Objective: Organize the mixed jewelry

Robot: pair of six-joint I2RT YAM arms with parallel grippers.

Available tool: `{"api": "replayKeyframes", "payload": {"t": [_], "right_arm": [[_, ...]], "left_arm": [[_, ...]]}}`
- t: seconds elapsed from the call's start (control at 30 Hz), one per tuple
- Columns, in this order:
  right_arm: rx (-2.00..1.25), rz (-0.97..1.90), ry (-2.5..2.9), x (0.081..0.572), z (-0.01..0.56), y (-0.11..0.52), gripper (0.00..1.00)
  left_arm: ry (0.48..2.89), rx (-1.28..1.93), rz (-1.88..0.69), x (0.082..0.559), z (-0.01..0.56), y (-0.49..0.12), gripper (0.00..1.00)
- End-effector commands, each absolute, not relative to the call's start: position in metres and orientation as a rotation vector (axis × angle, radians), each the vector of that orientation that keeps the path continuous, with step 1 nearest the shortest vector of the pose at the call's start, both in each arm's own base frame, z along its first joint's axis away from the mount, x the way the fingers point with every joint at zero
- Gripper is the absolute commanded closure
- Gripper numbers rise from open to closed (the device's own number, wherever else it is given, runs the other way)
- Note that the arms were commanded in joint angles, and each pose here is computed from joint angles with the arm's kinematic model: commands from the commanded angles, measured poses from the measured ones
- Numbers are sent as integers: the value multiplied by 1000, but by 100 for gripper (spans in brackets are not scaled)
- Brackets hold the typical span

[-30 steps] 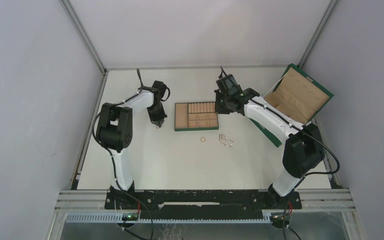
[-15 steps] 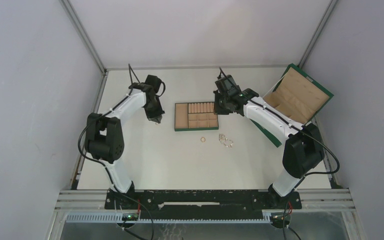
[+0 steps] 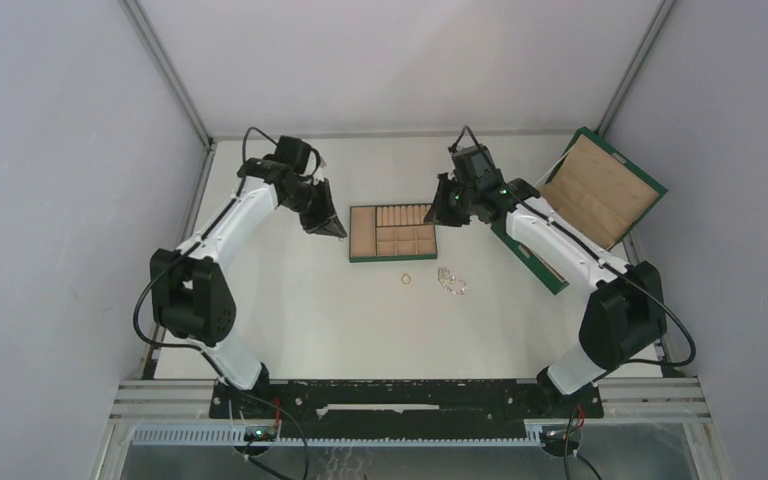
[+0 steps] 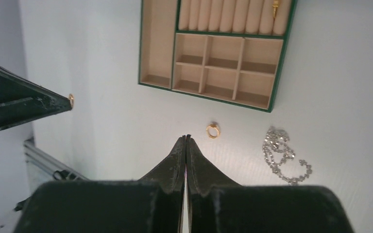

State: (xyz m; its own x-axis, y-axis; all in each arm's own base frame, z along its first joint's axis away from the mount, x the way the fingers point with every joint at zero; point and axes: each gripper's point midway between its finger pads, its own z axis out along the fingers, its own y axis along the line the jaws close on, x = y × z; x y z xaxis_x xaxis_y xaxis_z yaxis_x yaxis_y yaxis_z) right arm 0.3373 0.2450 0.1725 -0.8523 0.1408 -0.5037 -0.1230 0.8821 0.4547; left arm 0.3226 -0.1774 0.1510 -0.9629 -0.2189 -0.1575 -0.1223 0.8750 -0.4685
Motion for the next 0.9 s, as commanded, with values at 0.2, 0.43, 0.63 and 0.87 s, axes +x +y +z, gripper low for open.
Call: {"api": "replayKeyframes", "payload": {"t": [0.2, 0.43, 0.63, 0.87], "right_arm": [[-17, 1145, 2286, 322, 244, 284, 83], [-182, 1380, 2154, 291, 252, 342, 59], [-244, 1453, 2084, 281, 253, 381, 56], [-191, 1467, 2058, 293, 246, 397, 60]], "left_arm": [[2713, -493, -1042, 317, 219, -203, 100], [2623, -704, -1124, 319, 232, -208, 100], [2624, -708, -1144, 321, 234, -210, 100], [2607, -700, -1167, 321, 241, -212, 100]]}}
